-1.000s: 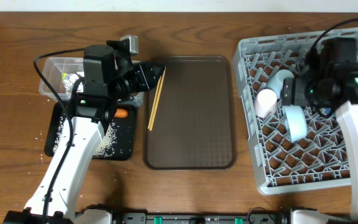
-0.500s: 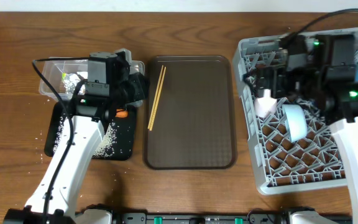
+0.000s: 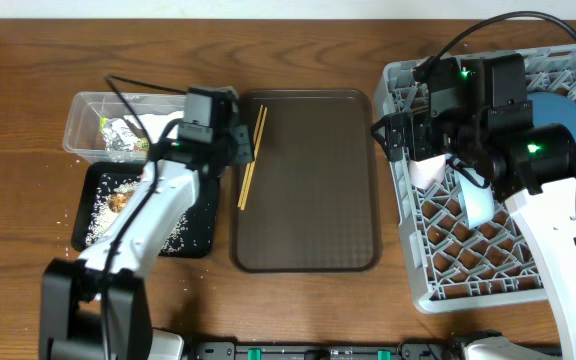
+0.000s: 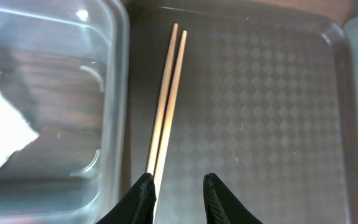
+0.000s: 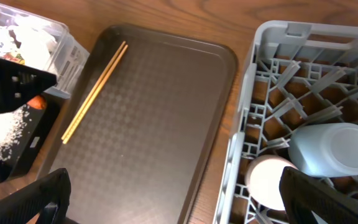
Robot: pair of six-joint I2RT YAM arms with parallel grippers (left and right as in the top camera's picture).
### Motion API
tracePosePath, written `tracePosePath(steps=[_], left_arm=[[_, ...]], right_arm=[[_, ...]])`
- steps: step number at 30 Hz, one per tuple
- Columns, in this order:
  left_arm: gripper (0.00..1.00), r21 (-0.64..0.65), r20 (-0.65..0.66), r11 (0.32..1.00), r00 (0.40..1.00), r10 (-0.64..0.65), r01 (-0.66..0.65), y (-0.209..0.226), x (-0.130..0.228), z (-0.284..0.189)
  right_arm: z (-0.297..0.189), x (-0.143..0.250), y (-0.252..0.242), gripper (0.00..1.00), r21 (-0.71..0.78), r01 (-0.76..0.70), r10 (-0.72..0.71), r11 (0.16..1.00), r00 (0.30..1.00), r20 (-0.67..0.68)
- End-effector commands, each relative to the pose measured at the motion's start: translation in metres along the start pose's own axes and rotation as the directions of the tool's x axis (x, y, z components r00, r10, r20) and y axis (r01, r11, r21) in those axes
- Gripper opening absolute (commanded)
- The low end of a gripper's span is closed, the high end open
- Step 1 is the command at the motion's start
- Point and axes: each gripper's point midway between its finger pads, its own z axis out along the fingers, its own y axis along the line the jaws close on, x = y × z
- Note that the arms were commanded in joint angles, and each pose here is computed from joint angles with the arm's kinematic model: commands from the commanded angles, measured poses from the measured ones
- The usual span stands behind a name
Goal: Sort waste into correct bins and load items into the dishwasher rack
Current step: 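Move the left gripper down onto the wooden chopsticks on the brown tray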
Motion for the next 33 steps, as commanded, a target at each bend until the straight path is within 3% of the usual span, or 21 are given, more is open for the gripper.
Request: tracePosePath(steps=[1,5,15,24,33], left_arm=[[0.27,-0.078,0.005,0.994,0.997,0.075,-0.075,0.003,-0.003,0.019],[0.27,-0.162,-0.015,0.982,0.996,0.093,-0.094,0.015,0.006,0.045],[0.27,-0.156,-0.001,0.983,0.995,0.101,-0.099,0.018,0.007,0.082],[0.27,-0.179,-0.078,0.978,0.993,0.093,-0.105,0.031,0.032,0.108],[0.27,-0.181,-0.094,0.978,0.991,0.091,-0.106,0.031,0.036,0.106]], right_arm=[[0.0,0.0,-0.001,0.99,0.02,-0.004,0.004,1.0,1.0,-0.003],[0.0,0.004,-0.001,0.99,0.021,-0.008,0.008,1.0,1.0,-0.02],[0.0,0.014,-0.002,0.99,0.023,-0.015,0.016,1.0,0.998,-0.057],[-0.001,0.019,-0.005,0.99,0.044,-0.017,0.02,0.999,0.997,-0.079],[-0.001,0.02,-0.005,0.99,0.043,-0.01,0.014,0.999,0.997,-0.081]])
